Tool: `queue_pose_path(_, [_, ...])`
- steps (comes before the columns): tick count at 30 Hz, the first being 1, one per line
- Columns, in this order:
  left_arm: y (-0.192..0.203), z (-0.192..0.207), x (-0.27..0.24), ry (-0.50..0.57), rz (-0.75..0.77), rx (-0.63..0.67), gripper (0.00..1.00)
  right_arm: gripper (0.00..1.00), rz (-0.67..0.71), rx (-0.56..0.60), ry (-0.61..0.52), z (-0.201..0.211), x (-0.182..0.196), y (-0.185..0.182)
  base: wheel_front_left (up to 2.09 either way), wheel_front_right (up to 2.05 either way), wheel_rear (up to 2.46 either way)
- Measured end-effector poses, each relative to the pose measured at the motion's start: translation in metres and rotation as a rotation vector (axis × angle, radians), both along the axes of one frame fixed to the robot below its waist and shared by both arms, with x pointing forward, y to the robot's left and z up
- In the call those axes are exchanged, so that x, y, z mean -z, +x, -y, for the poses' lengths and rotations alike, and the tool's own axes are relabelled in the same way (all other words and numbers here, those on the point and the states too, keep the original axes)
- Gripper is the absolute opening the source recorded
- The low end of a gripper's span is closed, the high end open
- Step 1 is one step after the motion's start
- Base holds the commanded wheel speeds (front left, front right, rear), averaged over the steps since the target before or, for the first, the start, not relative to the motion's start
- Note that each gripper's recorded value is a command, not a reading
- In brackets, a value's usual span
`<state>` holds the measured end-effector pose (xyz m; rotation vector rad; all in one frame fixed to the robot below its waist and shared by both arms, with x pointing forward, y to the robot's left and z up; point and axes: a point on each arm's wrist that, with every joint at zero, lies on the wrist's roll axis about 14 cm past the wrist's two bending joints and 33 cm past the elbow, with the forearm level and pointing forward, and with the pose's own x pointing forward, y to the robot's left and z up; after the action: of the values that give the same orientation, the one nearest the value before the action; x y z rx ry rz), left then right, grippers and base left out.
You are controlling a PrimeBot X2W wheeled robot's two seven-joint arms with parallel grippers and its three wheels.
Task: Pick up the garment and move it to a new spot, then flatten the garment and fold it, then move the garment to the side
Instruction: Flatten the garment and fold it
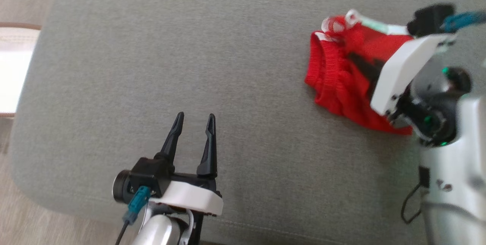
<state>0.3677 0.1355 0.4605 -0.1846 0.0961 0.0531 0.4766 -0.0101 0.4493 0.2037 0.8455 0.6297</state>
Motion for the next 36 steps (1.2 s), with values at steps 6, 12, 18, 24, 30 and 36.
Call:
queue_pose_path(6, [-0.006, -0.01, -0.004, 0.008, 0.005, -0.038, 1.0, 0.0, -0.027, -0.024, 0.04, -0.021, 0.019, -0.012, 0.0, 0.0, 0.0])
queue_pose_path(12, [-0.005, -0.006, -0.006, 0.006, 0.012, -0.031, 1.0, 0.31, -0.01, 0.009, 0.088, -0.022, 0.021, -0.014, 0.0, 0.0, 0.0])
queue_pose_path(18, [-0.003, 0.001, -0.009, 0.001, 0.026, -0.007, 1.0, 1.0, -0.018, -0.016, 0.202, -0.042, 0.012, -0.029, 0.0, 0.0, 0.0])
queue_pose_path(24, [-0.007, 0.006, -0.013, -0.001, 0.039, 0.009, 1.0, 1.0, 0.005, -0.042, 0.327, -0.063, -0.009, -0.052, 0.0, 0.0, 0.0])
queue_pose_path(30, [-0.021, 0.005, -0.014, -0.004, 0.041, 0.004, 1.0, 1.0, 0.108, 0.009, 0.339, -0.052, -0.021, -0.07, 0.0, 0.0, 0.0])
queue_pose_path(36, [-0.03, 0.005, -0.016, 0.01, 0.05, 0.008, 1.0, 1.0, 0.376, 0.105, 0.224, -0.014, -0.048, -0.064, 0.0, 0.0, 0.0])
